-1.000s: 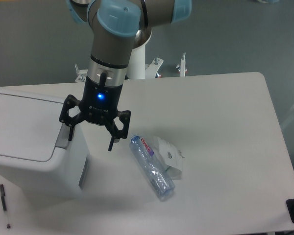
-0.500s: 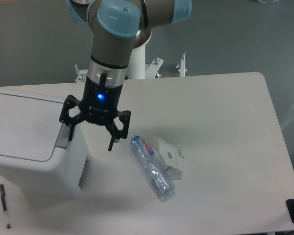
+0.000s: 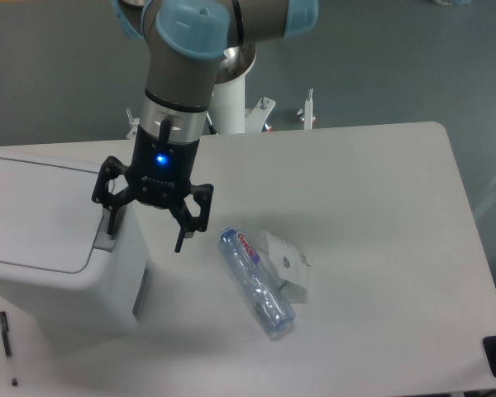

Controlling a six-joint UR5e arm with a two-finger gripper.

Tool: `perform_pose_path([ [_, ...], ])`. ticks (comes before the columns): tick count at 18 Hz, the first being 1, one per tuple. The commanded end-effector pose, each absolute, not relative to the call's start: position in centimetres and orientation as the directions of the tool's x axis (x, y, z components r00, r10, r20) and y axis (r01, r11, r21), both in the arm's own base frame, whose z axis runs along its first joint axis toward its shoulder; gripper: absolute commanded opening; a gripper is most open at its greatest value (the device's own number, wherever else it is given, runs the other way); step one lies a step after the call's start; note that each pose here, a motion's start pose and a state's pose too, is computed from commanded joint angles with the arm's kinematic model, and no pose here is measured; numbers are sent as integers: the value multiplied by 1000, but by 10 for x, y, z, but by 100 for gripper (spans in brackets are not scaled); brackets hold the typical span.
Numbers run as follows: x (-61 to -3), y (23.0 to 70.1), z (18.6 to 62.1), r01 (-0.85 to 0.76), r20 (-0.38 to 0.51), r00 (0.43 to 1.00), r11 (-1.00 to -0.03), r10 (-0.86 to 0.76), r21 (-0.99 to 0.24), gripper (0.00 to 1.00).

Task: Open the trash can
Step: 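Lower the gripper onto the trash can lid edge and hook it, then lift the gripper to swing the trash can lid open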

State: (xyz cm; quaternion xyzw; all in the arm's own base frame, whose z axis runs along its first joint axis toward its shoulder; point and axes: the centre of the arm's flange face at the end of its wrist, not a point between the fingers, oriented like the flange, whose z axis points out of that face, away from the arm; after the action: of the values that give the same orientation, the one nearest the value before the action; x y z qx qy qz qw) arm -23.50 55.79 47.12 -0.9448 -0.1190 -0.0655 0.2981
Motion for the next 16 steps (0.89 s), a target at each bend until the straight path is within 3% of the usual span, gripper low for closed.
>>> perform_pose_path([
  [16,-236,559,472,262,193,964,-791,184,-553,100],
])
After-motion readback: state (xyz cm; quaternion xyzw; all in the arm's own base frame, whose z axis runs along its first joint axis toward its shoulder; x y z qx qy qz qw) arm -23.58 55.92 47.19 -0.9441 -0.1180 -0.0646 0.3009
